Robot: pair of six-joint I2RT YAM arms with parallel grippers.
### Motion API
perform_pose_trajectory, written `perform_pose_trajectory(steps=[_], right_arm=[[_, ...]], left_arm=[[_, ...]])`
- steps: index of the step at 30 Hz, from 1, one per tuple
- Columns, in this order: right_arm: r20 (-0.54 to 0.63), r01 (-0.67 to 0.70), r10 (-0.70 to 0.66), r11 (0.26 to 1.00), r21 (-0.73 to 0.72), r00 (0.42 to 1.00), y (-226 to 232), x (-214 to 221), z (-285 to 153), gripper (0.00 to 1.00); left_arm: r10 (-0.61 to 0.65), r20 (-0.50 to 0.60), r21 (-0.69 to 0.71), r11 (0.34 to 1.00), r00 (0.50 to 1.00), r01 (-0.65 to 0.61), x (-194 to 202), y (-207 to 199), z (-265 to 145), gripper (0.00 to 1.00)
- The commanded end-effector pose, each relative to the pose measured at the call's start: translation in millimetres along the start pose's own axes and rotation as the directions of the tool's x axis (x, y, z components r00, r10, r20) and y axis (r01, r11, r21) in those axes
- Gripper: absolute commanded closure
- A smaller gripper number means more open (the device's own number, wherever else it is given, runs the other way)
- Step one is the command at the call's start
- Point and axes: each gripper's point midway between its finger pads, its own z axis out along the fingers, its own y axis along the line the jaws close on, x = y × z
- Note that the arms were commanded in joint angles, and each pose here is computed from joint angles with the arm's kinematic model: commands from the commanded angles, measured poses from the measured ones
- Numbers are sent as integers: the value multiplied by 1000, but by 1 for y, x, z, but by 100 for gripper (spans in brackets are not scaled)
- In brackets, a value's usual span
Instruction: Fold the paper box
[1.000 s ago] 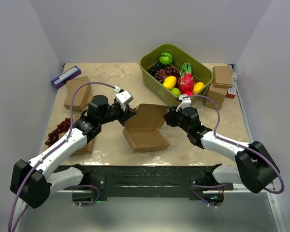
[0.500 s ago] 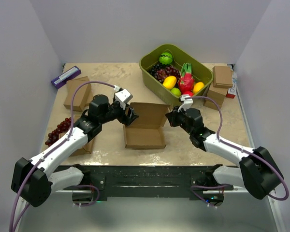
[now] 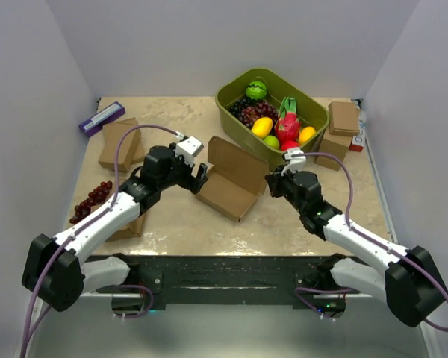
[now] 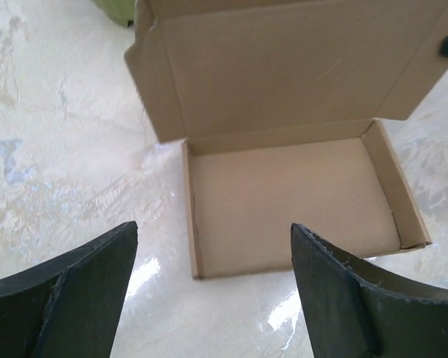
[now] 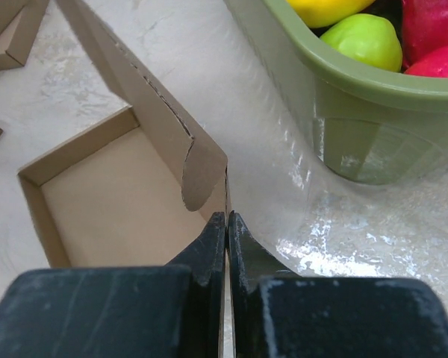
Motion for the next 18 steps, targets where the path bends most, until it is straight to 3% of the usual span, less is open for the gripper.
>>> perform_pose_trajectory(steps=[1, 5, 11, 18], right_arm=[[48, 35, -35, 999, -2, 998, 0, -14, -3, 100], [68, 40, -37, 998, -48, 997, 8, -20, -12, 100], [81, 39, -28, 990, -136, 996, 24, -30, -28, 100], [69, 50, -37, 977, -205, 997, 36, -30, -35, 100]], left_arm=[[-15, 30, -56, 998, 999, 17, -15, 20, 5, 12], [-41, 51, -51, 998, 998, 43, -20, 36, 2, 11], [-53, 106, 170, 985, 993, 35, -30, 14, 3, 11], [-54, 105, 137, 990, 993, 39, -29, 21, 5, 12]])
